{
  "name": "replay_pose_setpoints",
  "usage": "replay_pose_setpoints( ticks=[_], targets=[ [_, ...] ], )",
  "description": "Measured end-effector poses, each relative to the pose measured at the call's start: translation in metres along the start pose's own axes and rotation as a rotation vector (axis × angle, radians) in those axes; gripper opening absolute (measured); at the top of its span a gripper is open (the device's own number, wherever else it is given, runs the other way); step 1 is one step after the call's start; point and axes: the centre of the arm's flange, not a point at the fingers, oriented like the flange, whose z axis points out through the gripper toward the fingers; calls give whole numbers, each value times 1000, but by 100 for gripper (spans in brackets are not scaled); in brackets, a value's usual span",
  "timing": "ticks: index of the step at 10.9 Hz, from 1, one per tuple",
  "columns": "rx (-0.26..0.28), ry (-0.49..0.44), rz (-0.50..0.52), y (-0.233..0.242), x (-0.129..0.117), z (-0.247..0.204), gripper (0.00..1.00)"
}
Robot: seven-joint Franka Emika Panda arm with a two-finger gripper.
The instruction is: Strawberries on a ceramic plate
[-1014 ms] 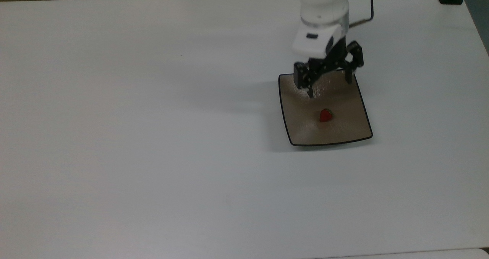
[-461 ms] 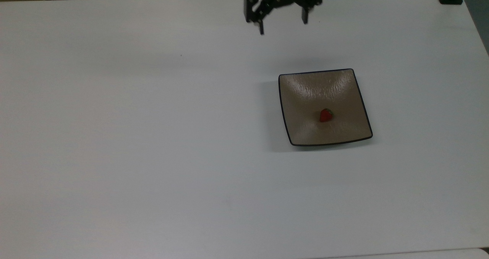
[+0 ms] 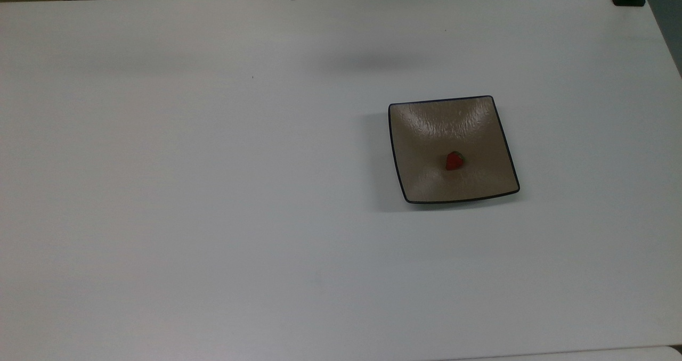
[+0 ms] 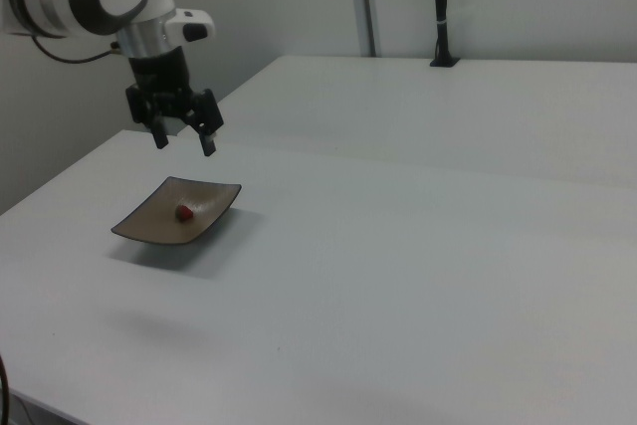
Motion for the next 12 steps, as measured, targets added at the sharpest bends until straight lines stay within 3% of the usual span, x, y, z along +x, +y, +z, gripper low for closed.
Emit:
replay_pose_setpoints(
  ticks=[4,12],
  targets=[
    [-3,3,79,45,-7,-10,100],
    [-10,13,18,10,3,1,100]
  ],
)
